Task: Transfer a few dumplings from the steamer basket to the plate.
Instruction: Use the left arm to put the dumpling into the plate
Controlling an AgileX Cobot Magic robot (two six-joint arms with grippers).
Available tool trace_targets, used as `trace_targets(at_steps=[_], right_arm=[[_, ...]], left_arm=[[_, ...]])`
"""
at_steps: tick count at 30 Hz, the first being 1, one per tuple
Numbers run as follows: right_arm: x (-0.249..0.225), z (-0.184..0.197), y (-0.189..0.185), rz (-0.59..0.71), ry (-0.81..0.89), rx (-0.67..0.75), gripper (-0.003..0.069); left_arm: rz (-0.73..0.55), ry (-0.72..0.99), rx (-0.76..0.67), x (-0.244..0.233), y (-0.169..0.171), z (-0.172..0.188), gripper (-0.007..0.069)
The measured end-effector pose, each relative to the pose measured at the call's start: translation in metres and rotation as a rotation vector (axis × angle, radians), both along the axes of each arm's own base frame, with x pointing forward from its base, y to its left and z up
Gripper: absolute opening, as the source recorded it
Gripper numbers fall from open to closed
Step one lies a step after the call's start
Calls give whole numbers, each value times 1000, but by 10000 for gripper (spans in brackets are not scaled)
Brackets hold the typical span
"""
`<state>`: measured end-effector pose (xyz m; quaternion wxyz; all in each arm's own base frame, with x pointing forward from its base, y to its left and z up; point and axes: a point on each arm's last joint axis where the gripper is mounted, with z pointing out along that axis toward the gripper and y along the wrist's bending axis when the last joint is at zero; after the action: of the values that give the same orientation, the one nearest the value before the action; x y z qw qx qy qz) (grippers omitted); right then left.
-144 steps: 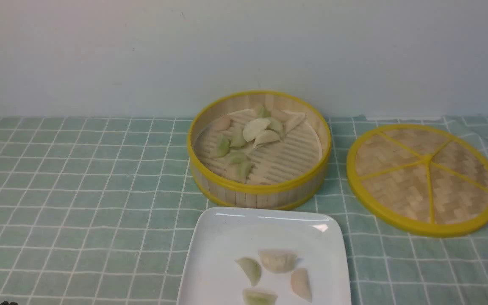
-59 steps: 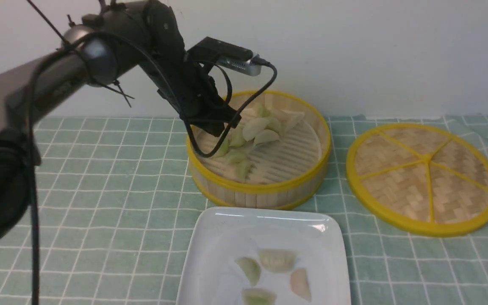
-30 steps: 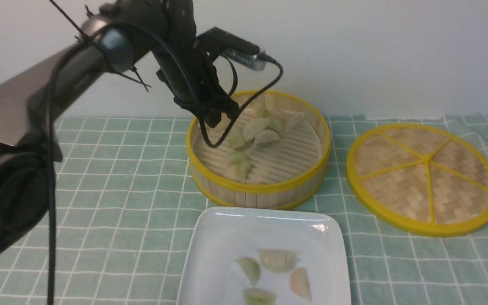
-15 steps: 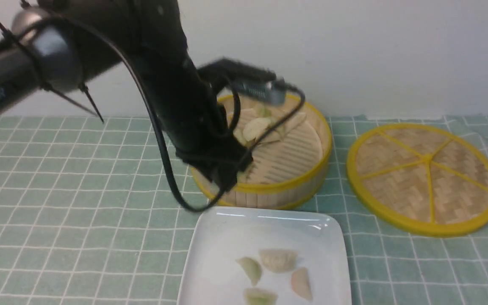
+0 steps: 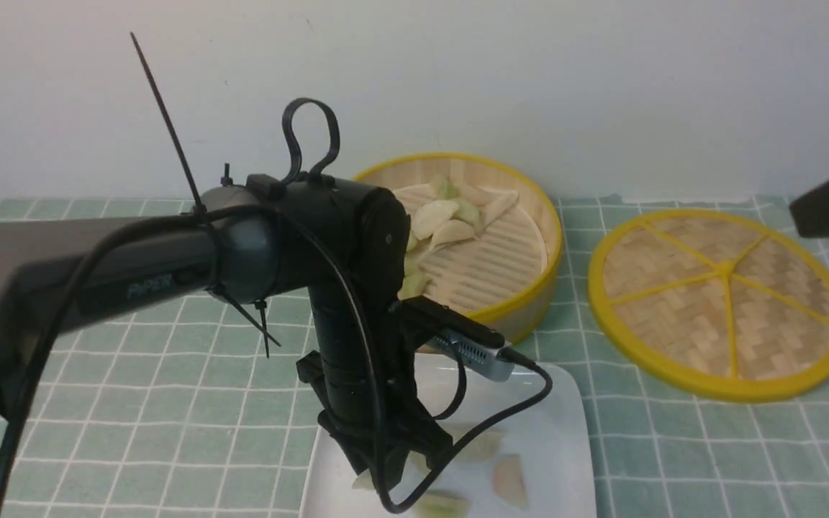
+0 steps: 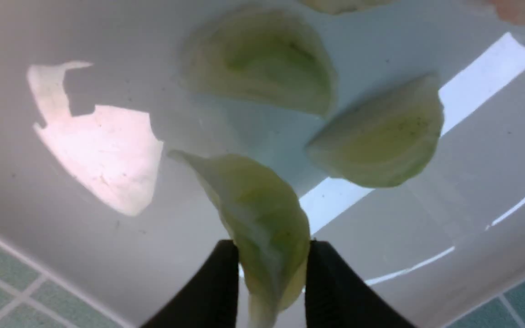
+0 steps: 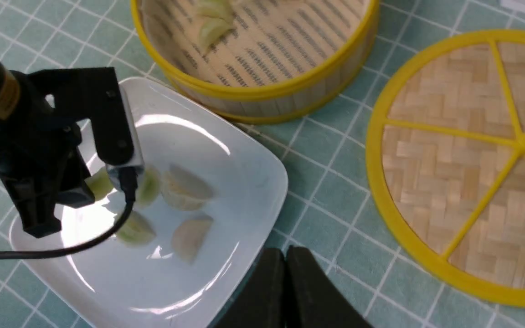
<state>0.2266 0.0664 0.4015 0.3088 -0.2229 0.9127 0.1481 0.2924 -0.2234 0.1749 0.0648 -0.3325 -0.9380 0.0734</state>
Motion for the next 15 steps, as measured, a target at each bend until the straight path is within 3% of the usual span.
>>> trace_targets(at_steps=[6, 9, 11, 12, 13, 15], right_arm=[[50, -9, 39, 88, 31, -104, -13], [70, -15, 47, 76, 47, -122, -13], [95, -22, 54, 75, 54, -135, -12], [106, -25, 58, 78, 56, -138, -11], [108, -26, 58, 79, 56, -139, -10], [132, -36, 67, 94, 62, -140, -10]], left_arm=[[-18, 5, 43, 0, 4, -2, 427], [-36, -2, 70, 0, 7, -1, 445], [-54, -53, 84, 1, 11, 12, 388], [-57, -88, 82, 0, 14, 24, 318], [-54, -94, 78, 0, 15, 26, 307], [-2, -181, 41, -4, 28, 62, 136]])
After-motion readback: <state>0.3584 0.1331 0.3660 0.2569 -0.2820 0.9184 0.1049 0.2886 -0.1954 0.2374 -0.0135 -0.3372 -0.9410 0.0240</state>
